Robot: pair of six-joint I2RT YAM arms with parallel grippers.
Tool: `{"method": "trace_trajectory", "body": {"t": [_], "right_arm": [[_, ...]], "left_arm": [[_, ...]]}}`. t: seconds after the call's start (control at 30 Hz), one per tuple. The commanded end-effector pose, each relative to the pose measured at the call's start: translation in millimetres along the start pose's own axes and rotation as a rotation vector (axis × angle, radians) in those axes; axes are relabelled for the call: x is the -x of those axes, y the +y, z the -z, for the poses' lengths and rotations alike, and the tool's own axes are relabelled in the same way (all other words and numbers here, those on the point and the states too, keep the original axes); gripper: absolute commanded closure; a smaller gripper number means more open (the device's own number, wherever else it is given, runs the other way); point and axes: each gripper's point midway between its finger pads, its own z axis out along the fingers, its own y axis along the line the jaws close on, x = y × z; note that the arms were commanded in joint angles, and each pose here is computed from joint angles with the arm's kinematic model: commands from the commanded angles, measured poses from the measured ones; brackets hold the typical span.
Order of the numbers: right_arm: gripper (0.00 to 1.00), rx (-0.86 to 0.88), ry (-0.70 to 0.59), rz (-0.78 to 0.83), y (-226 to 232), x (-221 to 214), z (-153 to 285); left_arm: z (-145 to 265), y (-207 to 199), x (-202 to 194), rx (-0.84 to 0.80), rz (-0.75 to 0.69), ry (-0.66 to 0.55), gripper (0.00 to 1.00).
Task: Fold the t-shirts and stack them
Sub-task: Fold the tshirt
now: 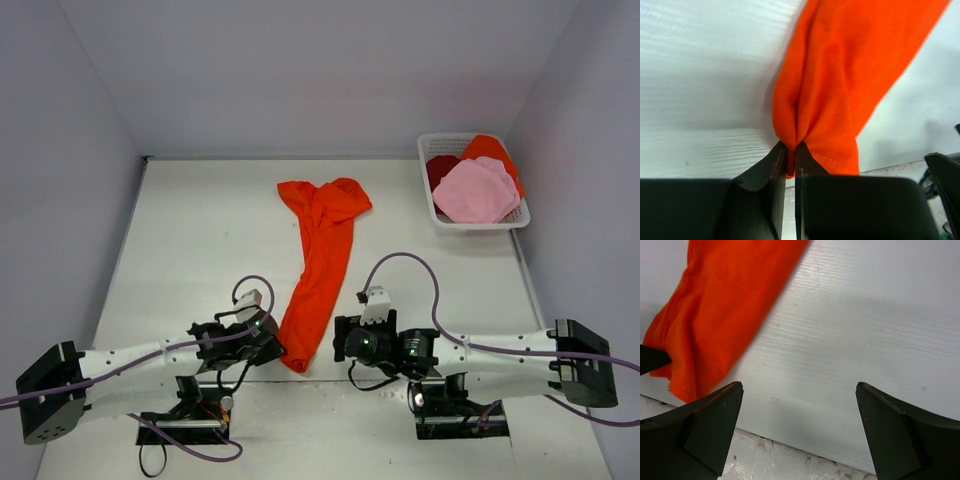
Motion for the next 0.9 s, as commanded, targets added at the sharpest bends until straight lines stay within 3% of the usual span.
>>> {"method": "trace_trajectory", "body": {"t": [0.0, 0.37, 0.87], "right_arm": [[0.07, -0.002, -0.083, -0.044, 2, 23, 9], [0.07, -0.037, -0.098, -0.026, 3, 29, 8], [0.09, -0.019, -0.169, -0.093, -8, 51, 30]], "left_arm": [[14, -43, 21, -0.099, 0.006, -0.073, 1.00], [9, -94, 25, -0.203, 0.039, -0.065, 1.00], [23, -124, 54, -0.242, 0.054, -0.141, 1.00]]}}
